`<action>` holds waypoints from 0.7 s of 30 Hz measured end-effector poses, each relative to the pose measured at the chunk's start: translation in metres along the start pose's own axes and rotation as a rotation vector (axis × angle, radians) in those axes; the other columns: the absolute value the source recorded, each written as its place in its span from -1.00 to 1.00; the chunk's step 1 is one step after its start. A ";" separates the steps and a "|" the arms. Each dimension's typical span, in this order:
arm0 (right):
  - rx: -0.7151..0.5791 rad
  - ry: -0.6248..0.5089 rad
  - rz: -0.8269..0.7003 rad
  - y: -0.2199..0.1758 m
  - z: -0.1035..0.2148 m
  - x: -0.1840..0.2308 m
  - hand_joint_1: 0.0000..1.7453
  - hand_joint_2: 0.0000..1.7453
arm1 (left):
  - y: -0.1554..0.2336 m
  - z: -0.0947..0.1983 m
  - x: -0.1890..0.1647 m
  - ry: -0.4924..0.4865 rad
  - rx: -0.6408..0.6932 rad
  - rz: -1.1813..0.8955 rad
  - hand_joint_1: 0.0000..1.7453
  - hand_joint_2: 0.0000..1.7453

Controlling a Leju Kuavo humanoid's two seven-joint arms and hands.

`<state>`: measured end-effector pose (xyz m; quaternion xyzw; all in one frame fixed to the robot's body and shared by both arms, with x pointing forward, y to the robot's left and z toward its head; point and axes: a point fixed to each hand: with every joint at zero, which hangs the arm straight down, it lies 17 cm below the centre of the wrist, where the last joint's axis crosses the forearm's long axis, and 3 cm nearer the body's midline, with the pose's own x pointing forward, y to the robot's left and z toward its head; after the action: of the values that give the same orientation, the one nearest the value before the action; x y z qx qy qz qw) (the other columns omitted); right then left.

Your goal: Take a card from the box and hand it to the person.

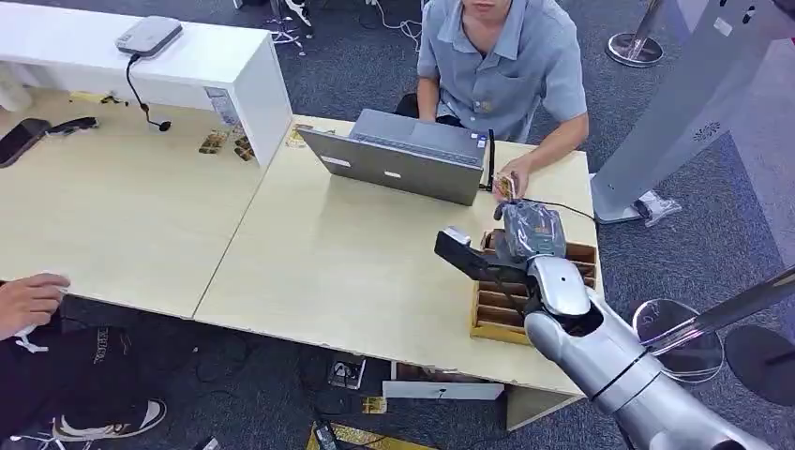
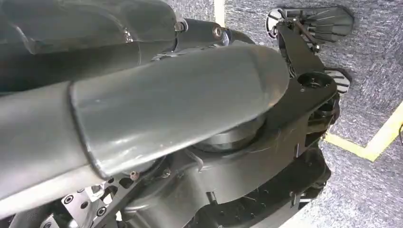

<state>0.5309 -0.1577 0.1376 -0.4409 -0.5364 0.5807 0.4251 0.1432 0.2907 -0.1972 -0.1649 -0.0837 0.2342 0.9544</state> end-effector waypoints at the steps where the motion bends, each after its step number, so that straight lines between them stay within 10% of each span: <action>1: 0.002 0.003 0.003 0.000 -0.001 -0.002 0.16 1.00 | 0.000 0.000 0.000 0.000 0.000 0.000 -1.00 -1.00; 21: 0.034 0.026 0.025 0.013 -0.003 -0.013 0.16 1.00 | -0.001 0.000 0.001 0.000 0.000 -0.003 -1.00 -1.00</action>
<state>0.5364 -0.1705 0.1254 -0.4477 -0.5155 0.5891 0.4322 0.1442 0.2905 -0.1971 -0.1650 -0.0838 0.2327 0.9548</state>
